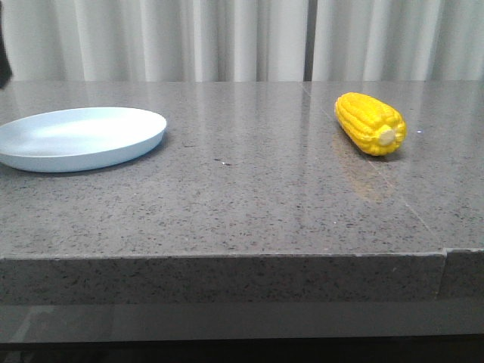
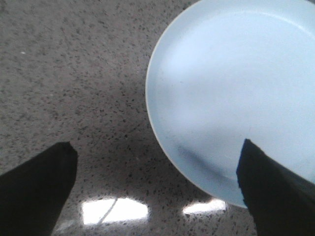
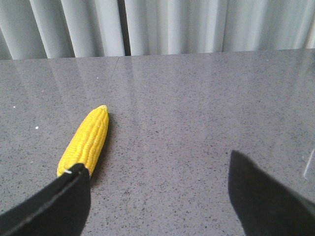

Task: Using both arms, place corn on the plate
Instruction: 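Lower the left gripper onto the rim of the pale blue plate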

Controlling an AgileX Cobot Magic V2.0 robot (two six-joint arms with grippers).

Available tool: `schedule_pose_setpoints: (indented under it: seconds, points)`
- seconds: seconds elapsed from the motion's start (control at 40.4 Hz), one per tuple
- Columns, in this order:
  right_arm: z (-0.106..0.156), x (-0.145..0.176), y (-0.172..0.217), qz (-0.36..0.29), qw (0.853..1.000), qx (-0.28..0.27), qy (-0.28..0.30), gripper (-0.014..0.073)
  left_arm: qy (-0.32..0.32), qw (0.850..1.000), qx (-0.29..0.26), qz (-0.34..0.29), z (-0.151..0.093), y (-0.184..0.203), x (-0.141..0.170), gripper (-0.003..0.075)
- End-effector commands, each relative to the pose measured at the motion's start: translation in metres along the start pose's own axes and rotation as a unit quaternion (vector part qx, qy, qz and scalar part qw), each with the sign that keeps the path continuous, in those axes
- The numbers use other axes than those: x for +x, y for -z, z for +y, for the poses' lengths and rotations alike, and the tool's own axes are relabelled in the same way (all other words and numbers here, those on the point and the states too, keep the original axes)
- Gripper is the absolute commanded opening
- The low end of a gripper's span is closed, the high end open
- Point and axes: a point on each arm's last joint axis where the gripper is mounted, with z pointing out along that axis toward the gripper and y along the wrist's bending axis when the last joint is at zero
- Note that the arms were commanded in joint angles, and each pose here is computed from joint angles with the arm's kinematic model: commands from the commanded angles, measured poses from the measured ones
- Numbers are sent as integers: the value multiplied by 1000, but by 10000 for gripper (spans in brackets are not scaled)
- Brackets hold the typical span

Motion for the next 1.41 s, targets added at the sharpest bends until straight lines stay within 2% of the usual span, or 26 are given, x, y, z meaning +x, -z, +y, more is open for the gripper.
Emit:
schedule_pose_setpoints:
  seconds: [0.0,0.321,0.445,0.495,0.593,0.791,0.89,1.162,1.385]
  points:
    - [1,-17,2,-50,999,-1,6,603,1,1000,8,1,-5,-6,-19,619]
    - [1,-17,2,-50,999,-1,6,603,1,997,5,76,-8,-60,-28,619]
    - [1,-17,2,-50,999,-1,6,603,6,997,11,80,-10,-63,-27,614]
    - [1,-17,2,-50,999,-1,6,603,7,997,12,79,-10,-62,-28,585]
    - [1,-17,2,-50,999,-1,6,603,7,997,12,78,-10,-62,-28,471]
    - [1,-17,2,-50,999,-1,6,603,7,997,12,74,-10,-62,-29,118]
    - [1,-17,2,-50,999,-1,6,603,7,997,13,71,-10,-62,-30,-22]
    - [1,-17,2,-50,999,-1,6,603,19,999,36,17,-16,-37,-54,-20]
    - [1,-17,2,-50,999,-1,6,603,6,995,97,-35,-52,1,-80,-20]
